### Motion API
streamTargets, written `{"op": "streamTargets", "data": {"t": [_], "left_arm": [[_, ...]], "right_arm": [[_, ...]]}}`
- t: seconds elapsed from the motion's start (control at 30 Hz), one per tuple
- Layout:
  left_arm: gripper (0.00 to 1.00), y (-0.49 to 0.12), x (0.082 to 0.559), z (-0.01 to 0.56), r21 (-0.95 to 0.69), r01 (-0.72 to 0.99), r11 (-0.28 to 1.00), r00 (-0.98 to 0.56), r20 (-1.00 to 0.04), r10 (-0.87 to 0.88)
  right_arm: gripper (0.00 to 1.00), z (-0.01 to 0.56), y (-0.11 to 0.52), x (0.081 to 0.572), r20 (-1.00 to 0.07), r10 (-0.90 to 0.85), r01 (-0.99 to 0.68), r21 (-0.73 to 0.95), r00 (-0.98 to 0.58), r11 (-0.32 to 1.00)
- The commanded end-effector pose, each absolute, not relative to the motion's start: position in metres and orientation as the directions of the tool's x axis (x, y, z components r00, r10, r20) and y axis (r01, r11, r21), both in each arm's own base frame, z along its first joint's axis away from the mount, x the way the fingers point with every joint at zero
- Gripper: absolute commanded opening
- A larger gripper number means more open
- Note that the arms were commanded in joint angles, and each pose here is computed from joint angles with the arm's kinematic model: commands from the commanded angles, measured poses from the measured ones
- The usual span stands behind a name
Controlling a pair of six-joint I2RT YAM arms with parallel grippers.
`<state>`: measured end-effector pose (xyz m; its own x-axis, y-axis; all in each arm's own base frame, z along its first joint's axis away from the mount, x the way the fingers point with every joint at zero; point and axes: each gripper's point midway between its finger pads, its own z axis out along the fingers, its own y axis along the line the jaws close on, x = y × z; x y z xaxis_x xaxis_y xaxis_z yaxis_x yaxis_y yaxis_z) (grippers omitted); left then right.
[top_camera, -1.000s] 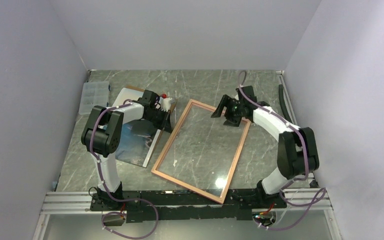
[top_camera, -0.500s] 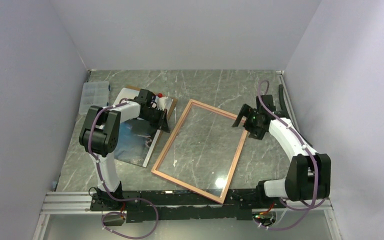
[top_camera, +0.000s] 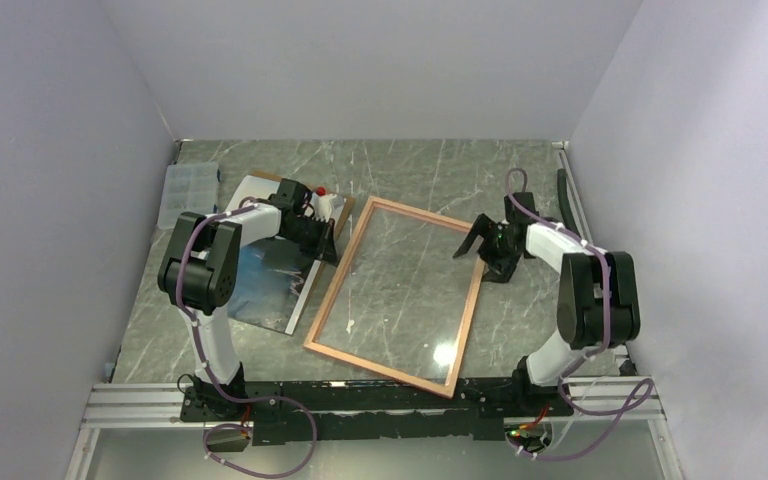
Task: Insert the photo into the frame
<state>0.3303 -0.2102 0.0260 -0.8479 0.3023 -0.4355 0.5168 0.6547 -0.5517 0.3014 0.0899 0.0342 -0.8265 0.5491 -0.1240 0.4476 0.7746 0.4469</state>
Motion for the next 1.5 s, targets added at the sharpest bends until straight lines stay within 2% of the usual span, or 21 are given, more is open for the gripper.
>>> {"op": "streamTargets", "data": {"t": [0.0, 0.1, 0.3, 0.4, 0.5, 0.6, 0.8, 1.13, 1.47], "left_arm": [[0.03, -0.221, 0.337, 0.036, -0.559, 0.549, 0.621, -0.826, -0.476, 0.302], [0.03, -0.222, 0.339, 0.037, -0.556, 0.551, 0.622, -0.824, -0.479, 0.302], [0.03, -0.219, 0.339, 0.032, -0.547, 0.544, 0.636, -0.828, -0.473, 0.301], [0.03, -0.217, 0.346, 0.032, -0.533, 0.547, 0.645, -0.823, -0.484, 0.298], [0.03, -0.218, 0.352, 0.034, -0.525, 0.547, 0.652, -0.821, -0.489, 0.295], [0.03, -0.219, 0.356, 0.037, -0.526, 0.544, 0.654, -0.822, -0.492, 0.287], [0.03, -0.218, 0.354, 0.038, -0.524, 0.540, 0.658, -0.823, -0.491, 0.284], [0.03, -0.216, 0.350, 0.039, -0.523, 0.542, 0.658, -0.822, -0.492, 0.286], [0.03, -0.218, 0.352, 0.039, -0.529, 0.536, 0.658, -0.825, -0.494, 0.275]], "right_arm": [[0.95, 0.086, 0.109, 0.382, -0.254, 0.564, 0.317, 0.617, -0.786, 0.720], [0.93, 0.087, 0.098, 0.395, -0.275, 0.567, 0.351, 0.560, -0.776, 0.751], [0.86, 0.106, 0.075, 0.404, -0.414, 0.557, 0.394, 0.417, -0.720, 0.819], [0.82, 0.117, 0.099, 0.409, -0.473, 0.500, 0.326, 0.404, -0.725, 0.855], [0.72, 0.113, 0.133, 0.417, -0.488, 0.440, 0.258, 0.397, -0.754, 0.881], [0.64, 0.102, 0.170, 0.427, -0.484, 0.378, 0.202, 0.378, -0.789, 0.904], [0.55, 0.077, 0.203, 0.452, -0.461, 0.344, 0.173, 0.372, -0.818, 0.912], [0.52, 0.044, 0.227, 0.460, -0.418, 0.296, 0.157, 0.335, -0.859, 0.929], [0.52, 0.034, 0.243, 0.463, -0.419, 0.255, 0.133, 0.299, -0.871, 0.945]]}}
